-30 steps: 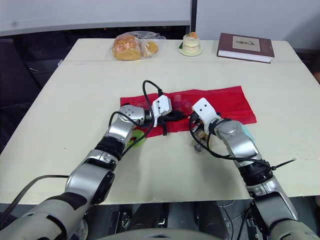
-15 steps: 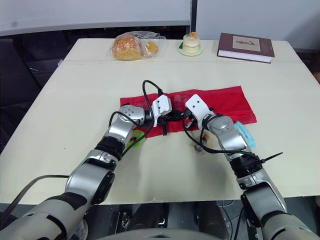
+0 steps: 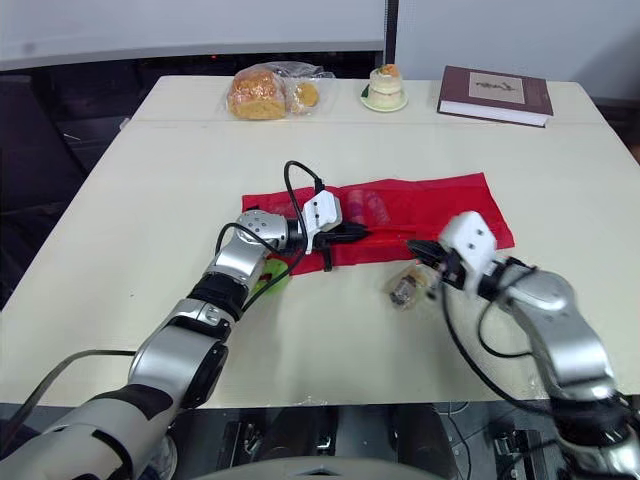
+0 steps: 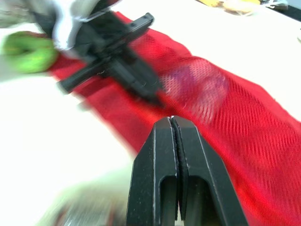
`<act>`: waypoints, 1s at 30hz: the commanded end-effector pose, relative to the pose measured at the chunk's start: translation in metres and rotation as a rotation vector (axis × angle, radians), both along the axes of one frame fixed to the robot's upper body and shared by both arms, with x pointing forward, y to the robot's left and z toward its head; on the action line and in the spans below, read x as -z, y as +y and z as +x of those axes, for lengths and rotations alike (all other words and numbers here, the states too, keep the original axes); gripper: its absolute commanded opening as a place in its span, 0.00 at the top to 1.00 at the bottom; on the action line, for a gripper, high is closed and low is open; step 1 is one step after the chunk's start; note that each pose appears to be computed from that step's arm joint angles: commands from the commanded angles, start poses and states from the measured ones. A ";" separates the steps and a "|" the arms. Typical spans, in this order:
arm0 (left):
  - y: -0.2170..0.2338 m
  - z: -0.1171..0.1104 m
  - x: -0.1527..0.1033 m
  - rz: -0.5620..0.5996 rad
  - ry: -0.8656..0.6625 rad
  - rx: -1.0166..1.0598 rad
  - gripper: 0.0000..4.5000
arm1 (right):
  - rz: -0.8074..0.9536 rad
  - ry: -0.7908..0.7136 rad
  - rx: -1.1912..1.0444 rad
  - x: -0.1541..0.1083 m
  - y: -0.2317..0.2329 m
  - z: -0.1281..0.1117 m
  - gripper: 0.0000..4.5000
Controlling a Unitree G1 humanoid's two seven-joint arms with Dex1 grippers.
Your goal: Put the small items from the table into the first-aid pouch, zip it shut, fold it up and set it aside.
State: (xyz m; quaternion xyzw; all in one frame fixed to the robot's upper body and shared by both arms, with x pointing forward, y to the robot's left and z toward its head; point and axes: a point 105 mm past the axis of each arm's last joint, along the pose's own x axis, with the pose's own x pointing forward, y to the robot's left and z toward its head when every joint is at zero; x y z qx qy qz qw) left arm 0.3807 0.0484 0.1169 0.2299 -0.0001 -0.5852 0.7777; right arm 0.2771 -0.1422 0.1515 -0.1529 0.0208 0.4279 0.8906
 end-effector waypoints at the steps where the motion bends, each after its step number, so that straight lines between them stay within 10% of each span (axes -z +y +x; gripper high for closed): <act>1: 0.000 0.002 -0.009 -0.014 -0.031 0.003 1.00 | 0.035 -0.030 -0.065 -0.030 -0.025 -0.028 0.88; 11: 0.002 0.003 -0.007 -0.012 -0.026 0.003 1.00 | 0.016 0.058 -0.023 -0.058 -0.090 -0.079 0.00; 30: -0.003 0.004 -0.007 -0.004 -0.031 0.020 1.00 | -0.196 0.031 -0.228 -0.032 -0.069 -0.054 0.00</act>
